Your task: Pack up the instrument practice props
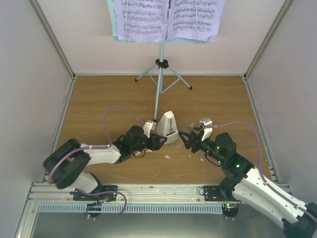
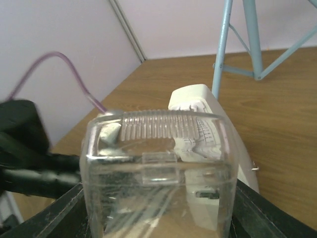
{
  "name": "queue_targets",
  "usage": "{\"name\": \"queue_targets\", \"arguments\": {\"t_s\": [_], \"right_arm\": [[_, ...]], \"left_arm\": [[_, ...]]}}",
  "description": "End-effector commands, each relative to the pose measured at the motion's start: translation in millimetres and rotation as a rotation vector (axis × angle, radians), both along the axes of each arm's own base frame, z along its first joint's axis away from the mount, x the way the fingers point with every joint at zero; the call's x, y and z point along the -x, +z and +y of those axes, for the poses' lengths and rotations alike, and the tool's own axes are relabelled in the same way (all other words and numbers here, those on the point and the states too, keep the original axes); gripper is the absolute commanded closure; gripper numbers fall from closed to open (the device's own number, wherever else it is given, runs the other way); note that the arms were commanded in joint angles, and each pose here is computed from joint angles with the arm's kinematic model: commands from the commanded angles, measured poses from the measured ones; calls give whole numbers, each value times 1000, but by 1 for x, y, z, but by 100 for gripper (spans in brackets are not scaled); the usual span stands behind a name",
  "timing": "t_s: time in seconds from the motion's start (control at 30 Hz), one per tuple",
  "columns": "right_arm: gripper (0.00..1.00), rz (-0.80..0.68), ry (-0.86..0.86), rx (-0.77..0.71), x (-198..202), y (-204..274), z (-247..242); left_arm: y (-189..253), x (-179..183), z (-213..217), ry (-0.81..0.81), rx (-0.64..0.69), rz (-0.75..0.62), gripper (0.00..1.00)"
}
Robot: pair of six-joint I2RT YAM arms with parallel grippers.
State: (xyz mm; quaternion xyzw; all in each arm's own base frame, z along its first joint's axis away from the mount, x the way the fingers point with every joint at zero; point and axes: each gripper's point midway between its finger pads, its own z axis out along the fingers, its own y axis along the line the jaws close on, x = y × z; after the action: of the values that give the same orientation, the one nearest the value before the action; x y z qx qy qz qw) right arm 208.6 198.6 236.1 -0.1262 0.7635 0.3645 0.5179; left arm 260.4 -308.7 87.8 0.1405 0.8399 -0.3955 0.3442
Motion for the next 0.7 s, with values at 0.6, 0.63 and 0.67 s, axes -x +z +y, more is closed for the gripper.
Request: {"name": "queue_targets", "arguments": {"t_s": [0.6,0.63,0.67], "right_arm": [[46,-403,-6,190,-43,-6,39],[46,-403,-9,187,-44,-8,39],[46,-403,-14,186,-44,-9,39]], "left_arm": [[197,-68,165,212,-135,-463,9],[198,-69,170,224,-136,-466,9],[198,-71,175,237,-137,-468,9]]}}
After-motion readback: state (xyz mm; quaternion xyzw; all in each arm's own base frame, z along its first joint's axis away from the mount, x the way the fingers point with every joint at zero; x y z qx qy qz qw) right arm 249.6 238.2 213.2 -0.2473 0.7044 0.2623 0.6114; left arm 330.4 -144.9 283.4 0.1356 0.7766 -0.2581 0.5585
